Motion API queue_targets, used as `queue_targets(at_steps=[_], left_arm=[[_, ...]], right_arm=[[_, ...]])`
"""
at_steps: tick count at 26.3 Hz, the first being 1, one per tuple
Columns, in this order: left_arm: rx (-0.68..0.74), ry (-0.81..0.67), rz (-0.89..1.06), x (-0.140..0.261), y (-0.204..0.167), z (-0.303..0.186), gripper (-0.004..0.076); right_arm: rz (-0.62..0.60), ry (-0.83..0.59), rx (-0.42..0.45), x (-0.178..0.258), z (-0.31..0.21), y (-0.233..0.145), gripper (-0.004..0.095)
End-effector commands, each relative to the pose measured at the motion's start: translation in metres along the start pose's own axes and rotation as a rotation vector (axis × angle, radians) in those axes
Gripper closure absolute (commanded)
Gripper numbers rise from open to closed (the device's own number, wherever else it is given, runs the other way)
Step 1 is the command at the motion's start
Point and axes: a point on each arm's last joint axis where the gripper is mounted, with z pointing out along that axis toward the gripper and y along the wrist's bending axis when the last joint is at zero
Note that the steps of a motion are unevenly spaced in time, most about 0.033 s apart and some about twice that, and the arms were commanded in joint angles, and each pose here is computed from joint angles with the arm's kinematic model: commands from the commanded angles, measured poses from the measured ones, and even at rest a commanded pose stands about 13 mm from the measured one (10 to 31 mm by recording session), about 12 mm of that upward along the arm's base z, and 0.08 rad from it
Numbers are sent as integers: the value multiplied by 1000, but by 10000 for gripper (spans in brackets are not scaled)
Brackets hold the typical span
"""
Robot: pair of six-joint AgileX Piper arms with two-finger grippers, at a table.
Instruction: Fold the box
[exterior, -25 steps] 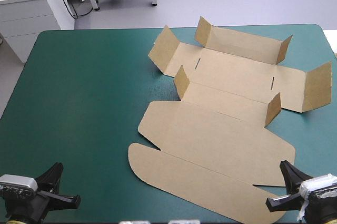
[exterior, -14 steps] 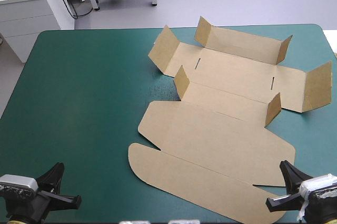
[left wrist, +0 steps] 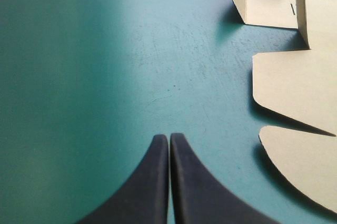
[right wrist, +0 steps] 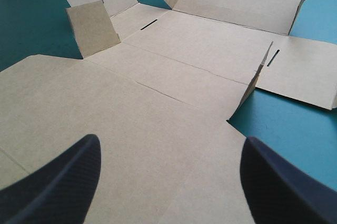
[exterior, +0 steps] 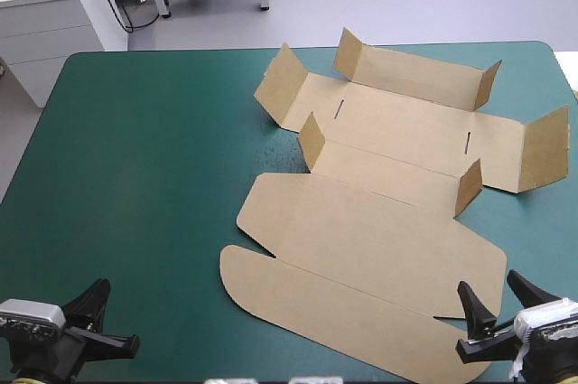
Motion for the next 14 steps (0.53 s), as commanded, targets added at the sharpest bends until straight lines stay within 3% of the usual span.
queue_targets(at_steps=[1,14], left_arm=[[2,-78,-10,-13,0,-1,732],[2,-78,-10,-13,0,-1,732]], right_arm=[[-6,-123,1,-14,-10,1,188],[32,-100,20,-15,-7,-1,186]])
